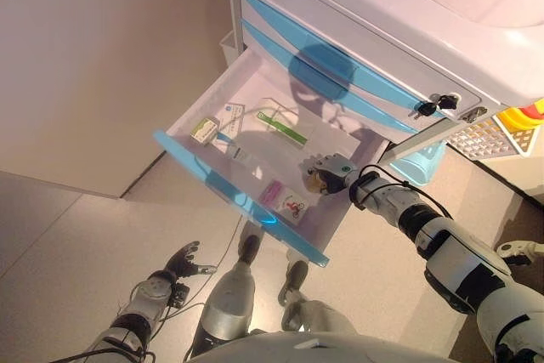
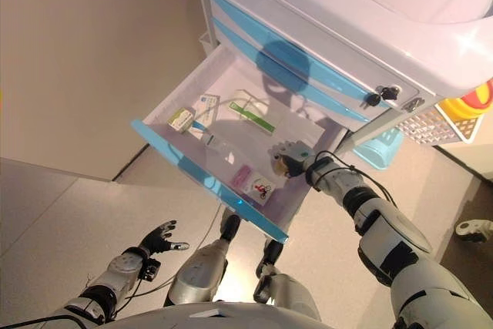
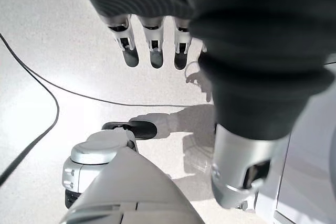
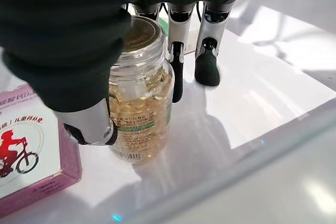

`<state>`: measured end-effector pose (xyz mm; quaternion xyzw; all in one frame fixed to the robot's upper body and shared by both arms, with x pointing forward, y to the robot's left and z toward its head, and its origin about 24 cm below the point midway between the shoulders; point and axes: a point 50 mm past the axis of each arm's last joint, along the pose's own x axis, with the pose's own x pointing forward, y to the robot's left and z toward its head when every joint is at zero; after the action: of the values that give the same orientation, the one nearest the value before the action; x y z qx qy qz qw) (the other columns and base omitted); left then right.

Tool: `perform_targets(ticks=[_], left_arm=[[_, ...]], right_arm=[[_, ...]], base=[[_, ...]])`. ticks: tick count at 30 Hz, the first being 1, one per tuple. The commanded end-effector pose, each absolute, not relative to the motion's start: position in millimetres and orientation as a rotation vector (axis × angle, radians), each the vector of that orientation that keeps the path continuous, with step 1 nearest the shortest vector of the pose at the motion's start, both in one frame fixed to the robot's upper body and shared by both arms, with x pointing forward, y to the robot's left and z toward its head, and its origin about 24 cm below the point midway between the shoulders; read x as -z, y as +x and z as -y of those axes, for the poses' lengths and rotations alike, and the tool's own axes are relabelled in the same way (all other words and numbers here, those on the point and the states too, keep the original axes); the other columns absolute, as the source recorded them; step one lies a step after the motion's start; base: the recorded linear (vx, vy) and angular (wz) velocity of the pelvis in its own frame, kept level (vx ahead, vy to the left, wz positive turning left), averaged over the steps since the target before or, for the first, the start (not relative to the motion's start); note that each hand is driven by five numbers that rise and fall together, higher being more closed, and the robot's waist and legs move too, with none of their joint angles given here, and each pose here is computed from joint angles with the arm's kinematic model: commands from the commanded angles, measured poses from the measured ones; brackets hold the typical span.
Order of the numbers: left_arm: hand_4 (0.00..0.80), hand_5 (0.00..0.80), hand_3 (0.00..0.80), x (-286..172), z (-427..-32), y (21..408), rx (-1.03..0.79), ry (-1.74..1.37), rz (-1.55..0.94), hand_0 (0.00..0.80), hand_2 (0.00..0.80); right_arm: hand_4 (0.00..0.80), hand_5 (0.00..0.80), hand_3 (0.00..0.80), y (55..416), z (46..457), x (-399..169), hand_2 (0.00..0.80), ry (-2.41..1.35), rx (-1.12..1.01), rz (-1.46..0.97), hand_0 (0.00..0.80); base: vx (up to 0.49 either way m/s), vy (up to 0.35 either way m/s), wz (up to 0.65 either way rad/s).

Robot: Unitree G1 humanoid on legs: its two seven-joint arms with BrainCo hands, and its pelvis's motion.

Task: Open the drawer and pick up the medicine

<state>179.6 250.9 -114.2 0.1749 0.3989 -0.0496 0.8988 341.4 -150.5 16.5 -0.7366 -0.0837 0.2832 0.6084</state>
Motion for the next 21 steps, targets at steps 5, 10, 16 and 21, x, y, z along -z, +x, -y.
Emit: perform_targets(ticks=[5,10,16,21], left_arm=[[0.0,0.0,0.0,119,-249,168,0.154,0.401,-0.853,0.0,0.0],[0.0,0.0,0.0,118,-252,168,0.137,0.402,-0.855,0.0,0.0],[0.0,0.0,0.0,117,-264,163,0.086,0.409,-0.872,0.0,0.0],[0.0,0.0,0.0,117,-277,154,0.021,0.391,-0.902,0.0,0.0]], right_arm=[[0.8,0.8,0.8,341,148,-15,0.8,-1.709,-0.651,0.199,0.8],[0.8,0.8,0.8,343,144,-26,0.8,-1.708,-0.642,0.278,0.8],[0.8,0.8,0.8,343,126,-65,0.8,-1.601,-0.675,0.323,0.8],[0.8,0.8,0.8,330,128,-107,0.8,-1.33,-0.755,0.261,0.8]], base=[[0.0,0.0,0.0],[0.0,0.0,0.0],[0.004,-0.021,-0.1],[0.013,0.001,-0.2]])
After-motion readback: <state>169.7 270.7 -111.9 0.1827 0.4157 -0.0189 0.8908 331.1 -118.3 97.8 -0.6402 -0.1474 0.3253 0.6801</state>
